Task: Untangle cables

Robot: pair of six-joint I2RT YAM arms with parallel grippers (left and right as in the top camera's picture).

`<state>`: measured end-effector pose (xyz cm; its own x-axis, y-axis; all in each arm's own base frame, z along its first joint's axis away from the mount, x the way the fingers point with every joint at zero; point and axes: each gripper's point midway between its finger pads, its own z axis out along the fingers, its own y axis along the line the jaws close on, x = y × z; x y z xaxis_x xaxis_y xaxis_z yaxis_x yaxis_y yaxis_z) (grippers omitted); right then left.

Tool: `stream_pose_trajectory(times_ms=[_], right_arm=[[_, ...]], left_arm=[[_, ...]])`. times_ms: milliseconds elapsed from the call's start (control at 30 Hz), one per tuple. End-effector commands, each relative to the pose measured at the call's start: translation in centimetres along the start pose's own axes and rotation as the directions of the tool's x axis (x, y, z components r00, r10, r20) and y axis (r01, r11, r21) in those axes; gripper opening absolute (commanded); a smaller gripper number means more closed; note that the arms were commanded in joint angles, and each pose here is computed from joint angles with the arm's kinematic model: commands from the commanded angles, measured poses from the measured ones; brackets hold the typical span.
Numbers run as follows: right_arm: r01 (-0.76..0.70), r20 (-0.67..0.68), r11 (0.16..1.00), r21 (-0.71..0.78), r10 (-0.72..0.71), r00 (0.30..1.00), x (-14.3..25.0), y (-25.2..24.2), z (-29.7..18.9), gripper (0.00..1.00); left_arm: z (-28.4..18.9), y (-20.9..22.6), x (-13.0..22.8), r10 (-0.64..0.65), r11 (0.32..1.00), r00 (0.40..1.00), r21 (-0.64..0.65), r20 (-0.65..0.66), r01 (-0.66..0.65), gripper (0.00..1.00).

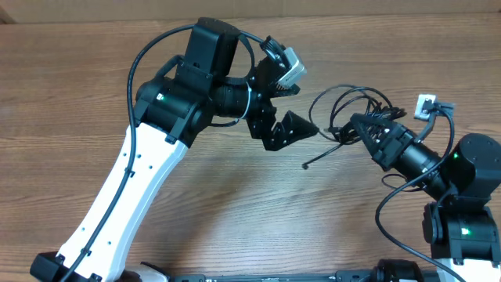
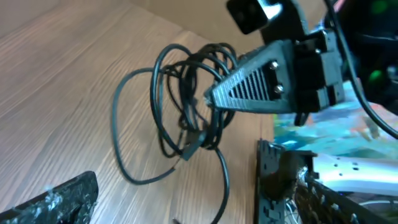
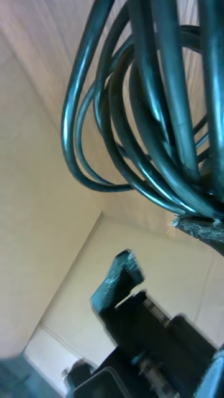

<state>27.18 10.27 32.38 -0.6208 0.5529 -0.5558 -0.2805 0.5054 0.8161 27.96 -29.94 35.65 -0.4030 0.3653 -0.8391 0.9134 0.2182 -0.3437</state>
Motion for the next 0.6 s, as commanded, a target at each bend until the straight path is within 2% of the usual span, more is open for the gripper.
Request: stream_pose_trajectory(times_ms=[0, 233, 433, 567], right_arm=[[-0.09, 0.007, 0.995, -0.046, 0.091, 0.996, -0.5, 1.6, -0.3, 0.04], [-0.151, 0.002, 0.984, -0.093, 0.152, 0.988, -0.9, 2.8, -0.4, 0.04], [-0.15, -0.009, 0.983, -0.105, 0.15, 0.989, -0.7, 3.0, -0.4, 0.04], [-0.108, -0.037, 0.979, -0.172, 0.103, 0.994, -0.6, 4.6, -0.7, 0.04]], left_arm=[[0.7, -1.4, -0.3, 0.085, 0.992, 0.996, 0.089, 0.016, -0.086, 0.99], [3.0, -2.3, 0.2, 0.164, 0.986, 0.986, 0.035, -0.037, -0.163, 1.0], [4.8, -2.1, 0.1, 0.229, 0.968, 0.97, -0.081, -0.084, -0.236, 1.0], [5.0, -1.3, 0.3, 0.229, 0.961, 0.967, -0.131, -0.108, -0.242, 1.0]])
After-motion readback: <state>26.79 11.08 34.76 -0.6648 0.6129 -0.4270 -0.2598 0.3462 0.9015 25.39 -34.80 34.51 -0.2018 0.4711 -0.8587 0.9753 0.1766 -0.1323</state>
